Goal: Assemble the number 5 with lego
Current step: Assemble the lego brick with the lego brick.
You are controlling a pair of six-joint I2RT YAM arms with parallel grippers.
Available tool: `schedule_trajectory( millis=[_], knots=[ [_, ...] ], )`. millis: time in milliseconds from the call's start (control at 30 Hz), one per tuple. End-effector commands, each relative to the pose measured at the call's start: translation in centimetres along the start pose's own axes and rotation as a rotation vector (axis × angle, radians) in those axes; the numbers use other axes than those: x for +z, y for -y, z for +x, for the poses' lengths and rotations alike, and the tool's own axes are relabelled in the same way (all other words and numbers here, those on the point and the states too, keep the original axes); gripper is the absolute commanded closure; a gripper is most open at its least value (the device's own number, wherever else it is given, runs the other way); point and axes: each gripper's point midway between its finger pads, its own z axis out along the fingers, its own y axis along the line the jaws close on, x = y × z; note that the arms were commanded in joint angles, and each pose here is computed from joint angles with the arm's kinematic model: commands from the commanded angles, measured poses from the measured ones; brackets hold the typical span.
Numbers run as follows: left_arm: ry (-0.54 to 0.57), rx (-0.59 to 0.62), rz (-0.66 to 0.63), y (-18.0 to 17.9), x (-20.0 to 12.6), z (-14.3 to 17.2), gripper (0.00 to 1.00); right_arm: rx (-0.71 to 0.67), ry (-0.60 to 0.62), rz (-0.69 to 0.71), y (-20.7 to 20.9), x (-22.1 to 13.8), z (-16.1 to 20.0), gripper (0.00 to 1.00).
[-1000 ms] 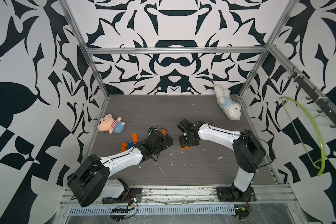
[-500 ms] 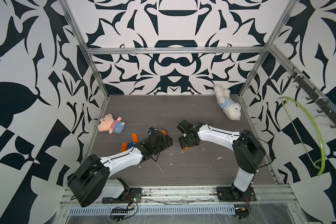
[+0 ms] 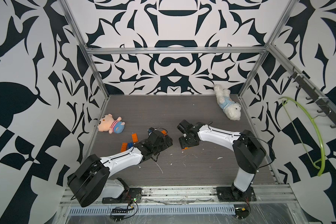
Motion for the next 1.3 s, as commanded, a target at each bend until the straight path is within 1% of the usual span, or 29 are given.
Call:
schedule_trajectory(
  millis=[0, 333, 533, 600, 833, 933, 1133, 1267],
  knots=[
    [0.01, 0.0, 0.013, 0.8, -0.3, -0.5, 0.01, -0.009, -0.139, 0.05, 1.5, 2.0, 3.7, 0.38],
    [0.009, 0.001, 0.008, 0.6, -0.3, -0.5, 0.01, -0.002, -0.144, 0.063, 1.7, 2.2, 3.7, 0.38],
    [0.01, 0.0, 0.005, 0.4, -0.3, -0.4, 0.01, 0.006, -0.127, 0.04, 1.1, 1.4, 3.3, 0.37],
    [0.012, 0.002, 0.009, 0.5, -0.4, -0.5, 0.01, 0.009, -0.116, 0.023, 0.8, 1.0, 3.0, 0.35],
    [0.012, 0.007, 0.024, 1.0, -0.6, -0.6, 0.0, 0.024, -0.069, -0.031, -0.1, -0.5, 2.1, 0.22],
    [0.007, 0.012, 0.025, 1.1, -0.6, -0.6, 0.01, 0.028, -0.036, -0.06, -0.5, -1.4, 1.5, 0.17],
    [0.003, 0.014, 0.03, 1.2, -0.7, -0.5, 0.01, 0.025, 0.038, -0.116, -1.1, -3.8, 0.4, 0.15],
    [0.002, 0.014, 0.031, 1.2, -0.7, -0.4, 0.01, 0.056, 0.101, -0.152, -0.4, -5.3, -0.4, 0.14]
  ],
)
